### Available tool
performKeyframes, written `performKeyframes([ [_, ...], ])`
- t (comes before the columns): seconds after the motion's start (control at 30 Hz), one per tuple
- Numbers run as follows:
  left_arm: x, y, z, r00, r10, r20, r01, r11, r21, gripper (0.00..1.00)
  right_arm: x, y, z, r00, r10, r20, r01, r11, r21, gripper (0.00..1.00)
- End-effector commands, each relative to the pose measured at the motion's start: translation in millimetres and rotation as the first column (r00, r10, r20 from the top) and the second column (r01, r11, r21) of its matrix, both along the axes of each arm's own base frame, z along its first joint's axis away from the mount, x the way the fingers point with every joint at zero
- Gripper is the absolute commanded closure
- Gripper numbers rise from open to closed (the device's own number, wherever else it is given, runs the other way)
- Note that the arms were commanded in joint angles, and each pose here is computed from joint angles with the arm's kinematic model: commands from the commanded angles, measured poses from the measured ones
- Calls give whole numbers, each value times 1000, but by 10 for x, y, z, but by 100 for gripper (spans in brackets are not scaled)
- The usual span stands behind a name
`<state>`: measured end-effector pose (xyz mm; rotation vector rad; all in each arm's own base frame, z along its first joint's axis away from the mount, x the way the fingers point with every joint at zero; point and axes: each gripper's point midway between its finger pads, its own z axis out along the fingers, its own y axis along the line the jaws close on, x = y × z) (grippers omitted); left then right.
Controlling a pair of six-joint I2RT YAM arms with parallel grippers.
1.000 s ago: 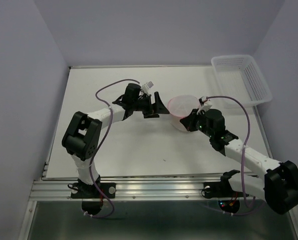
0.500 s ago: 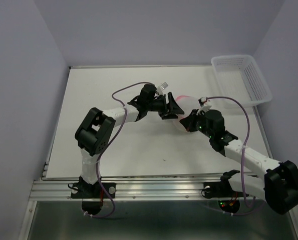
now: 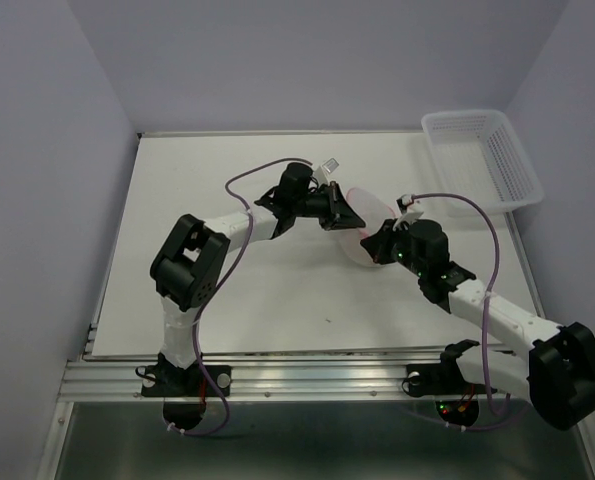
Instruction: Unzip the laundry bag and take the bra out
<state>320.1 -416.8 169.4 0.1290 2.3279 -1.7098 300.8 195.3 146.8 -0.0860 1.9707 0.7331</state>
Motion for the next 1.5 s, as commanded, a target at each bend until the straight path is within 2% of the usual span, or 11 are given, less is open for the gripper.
performKeyframes([
  [0.0, 84, 147, 359, 992, -5, 123, 12, 998, -59, 100, 105, -280, -53, 990, -139, 2, 138, 982, -128, 99],
  [0.3, 238, 602, 312, 986, 43, 160, -39, 999, -26, 100, 284, -791, -199, 953, -301, -32, 289, 936, -200, 99],
  [0.53, 7, 557, 251, 971, -48, 236, 42, 999, 31, 96, 408, -627, 22, 981, -195, 16, 194, 963, -189, 99],
  [0.67, -236, 527, 195, 958, -97, 271, 80, 994, 75, 33, 386, -561, 0, 992, -125, 24, 127, 968, -217, 99],
  [0.73, -328, 576, 78, 964, -98, 247, 72, 991, 112, 9, 360, -641, -97, 989, -146, 5, 142, 955, -261, 97],
  [0.87, -444, 762, 126, 961, -48, 273, 7, 989, 148, 1, 225, -858, -303, 974, -216, -65, 178, 915, -362, 89],
  [0.97, -462, 898, 168, 955, 2, 296, -60, 980, 189, 1, 114, -928, -322, 970, -231, -73, 188, 908, -375, 77],
  [1.03, -424, 994, 181, 951, 46, 307, -119, 967, 223, 1, 59, -870, -243, 978, -197, -65, 163, 925, -343, 41],
  [1.17, -307, 1216, 129, 951, 124, 284, -200, 945, 259, 1, -24, -679, 56, 996, -84, -29, 73, 960, -270, 22],
  [1.2, -285, 1268, 111, 951, 145, 272, -218, 940, 261, 1, -53, -657, 115, 998, -58, -19, 50, 961, -271, 0],
  [1.47, -123, 1785, -15, 921, 300, 247, -365, 887, 283, 1, -237, -137, 1050, 917, 293, 270, -184, 913, -365, 0],
])
